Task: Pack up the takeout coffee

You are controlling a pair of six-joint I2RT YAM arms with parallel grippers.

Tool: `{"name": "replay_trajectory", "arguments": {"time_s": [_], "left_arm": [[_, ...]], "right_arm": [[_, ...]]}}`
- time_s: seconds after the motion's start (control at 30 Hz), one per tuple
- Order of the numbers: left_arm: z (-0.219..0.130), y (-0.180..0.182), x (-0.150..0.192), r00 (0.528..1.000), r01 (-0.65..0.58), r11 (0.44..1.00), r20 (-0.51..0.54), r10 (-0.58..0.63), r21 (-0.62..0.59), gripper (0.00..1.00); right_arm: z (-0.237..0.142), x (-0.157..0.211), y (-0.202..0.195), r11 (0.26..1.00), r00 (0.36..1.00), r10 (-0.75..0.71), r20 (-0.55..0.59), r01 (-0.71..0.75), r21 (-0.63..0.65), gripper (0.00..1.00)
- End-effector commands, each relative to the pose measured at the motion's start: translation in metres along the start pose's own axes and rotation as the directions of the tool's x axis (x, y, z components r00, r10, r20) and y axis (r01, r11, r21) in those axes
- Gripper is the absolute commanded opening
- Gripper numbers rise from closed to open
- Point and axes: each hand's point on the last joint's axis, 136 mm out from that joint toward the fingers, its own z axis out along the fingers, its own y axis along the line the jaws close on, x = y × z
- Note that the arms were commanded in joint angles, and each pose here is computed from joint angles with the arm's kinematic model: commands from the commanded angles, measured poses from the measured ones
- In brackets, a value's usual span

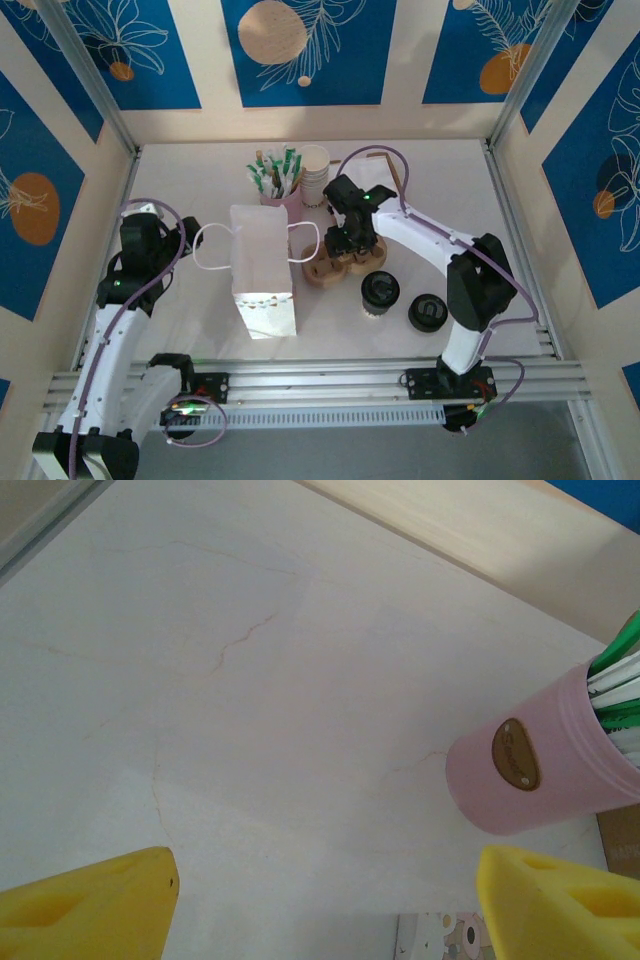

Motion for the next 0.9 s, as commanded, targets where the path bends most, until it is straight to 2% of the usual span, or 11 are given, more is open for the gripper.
{"name": "replay_trajectory", "arguments": {"time_s": [0.0, 0.1, 0.23, 0.57, 0.87], "left_arm": [[-0.001, -0.001, 0.0, 1.0, -0.008, 1.0, 0.002, 0.008, 0.011, 0.78], [-0.001, -0.001, 0.0, 1.0, -0.008, 1.0, 0.003, 0.008, 0.013, 0.78], [-0.001, -0.001, 0.0, 1.0, -0.008, 1.0, 0.003, 0.008, 0.012, 0.78], [-0.003, -0.001, -0.001, 1.0, -0.006, 1.0, 0.008, 0.006, 0.011, 0.78], [-0.003, 0.0, -0.001, 1.0, -0.008, 1.0, 0.009, 0.008, 0.008, 0.79]], "right_arm": [[-0.027, -0.009, 0.006, 0.999, 0.997, 0.036, 0.062, -0.034, -0.029, 0.54], [-0.035, -0.012, 0.006, 0.998, 0.995, 0.048, 0.087, -0.044, -0.049, 0.53], [-0.033, -0.007, 0.006, 0.995, 0.995, 0.088, 0.053, -0.086, -0.048, 0.54], [0.004, 0.006, 0.0, 0.996, 0.999, 0.048, -0.015, -0.047, 0.08, 0.58], [0.021, 0.01, 0.0, 0.996, 0.998, 0.037, -0.051, -0.033, 0.084, 0.57]]}}
